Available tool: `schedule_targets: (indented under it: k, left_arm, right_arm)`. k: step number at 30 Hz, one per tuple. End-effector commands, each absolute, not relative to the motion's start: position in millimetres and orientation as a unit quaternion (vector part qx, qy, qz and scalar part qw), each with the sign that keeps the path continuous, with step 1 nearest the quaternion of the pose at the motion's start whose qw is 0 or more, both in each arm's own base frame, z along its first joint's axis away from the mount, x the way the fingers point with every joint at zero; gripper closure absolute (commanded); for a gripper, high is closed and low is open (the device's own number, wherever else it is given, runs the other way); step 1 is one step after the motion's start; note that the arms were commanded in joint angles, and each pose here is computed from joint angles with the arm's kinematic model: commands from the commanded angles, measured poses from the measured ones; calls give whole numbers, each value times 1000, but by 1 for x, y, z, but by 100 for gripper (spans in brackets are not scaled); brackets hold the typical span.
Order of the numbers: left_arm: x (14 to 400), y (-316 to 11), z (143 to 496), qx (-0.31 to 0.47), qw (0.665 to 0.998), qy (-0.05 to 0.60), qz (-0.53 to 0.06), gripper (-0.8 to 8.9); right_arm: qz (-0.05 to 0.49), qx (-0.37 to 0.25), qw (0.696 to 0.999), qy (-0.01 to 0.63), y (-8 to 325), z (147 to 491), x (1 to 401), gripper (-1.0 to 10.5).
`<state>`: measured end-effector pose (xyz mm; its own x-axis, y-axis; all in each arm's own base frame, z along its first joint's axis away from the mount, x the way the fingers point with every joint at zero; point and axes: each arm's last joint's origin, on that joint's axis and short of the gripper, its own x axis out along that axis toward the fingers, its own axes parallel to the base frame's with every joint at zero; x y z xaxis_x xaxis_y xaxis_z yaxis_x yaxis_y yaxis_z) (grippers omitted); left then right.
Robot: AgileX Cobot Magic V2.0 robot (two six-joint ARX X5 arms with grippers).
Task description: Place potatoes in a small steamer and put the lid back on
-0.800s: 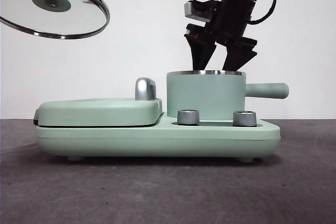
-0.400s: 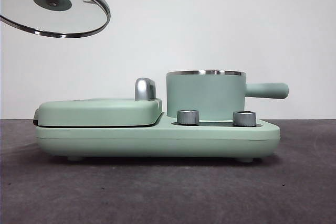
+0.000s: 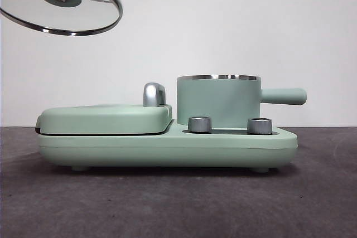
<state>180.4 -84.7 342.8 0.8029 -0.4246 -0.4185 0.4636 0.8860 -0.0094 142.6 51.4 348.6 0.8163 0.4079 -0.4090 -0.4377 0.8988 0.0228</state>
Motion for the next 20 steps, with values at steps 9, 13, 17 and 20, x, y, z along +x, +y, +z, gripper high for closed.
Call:
schedule_targets:
  k: [9,13,17,20]
  left_arm:
    - [200,-133,345,40,941,137,-308,804]
    - [219,-160,341,40,942,100,-317,804]
    - [244,-186,334,43,939,98,-326,804]
    - [263,-206,330,60,935,105,-332,804]
  right_arm:
    - [217,-16,950,225,49,326,134,567]
    - [205,-18,953,222,48,327,135,567]
    - [202,-18,954,222,48,327,135,567]
    - [202,-18,954,222,48,326,135,567]
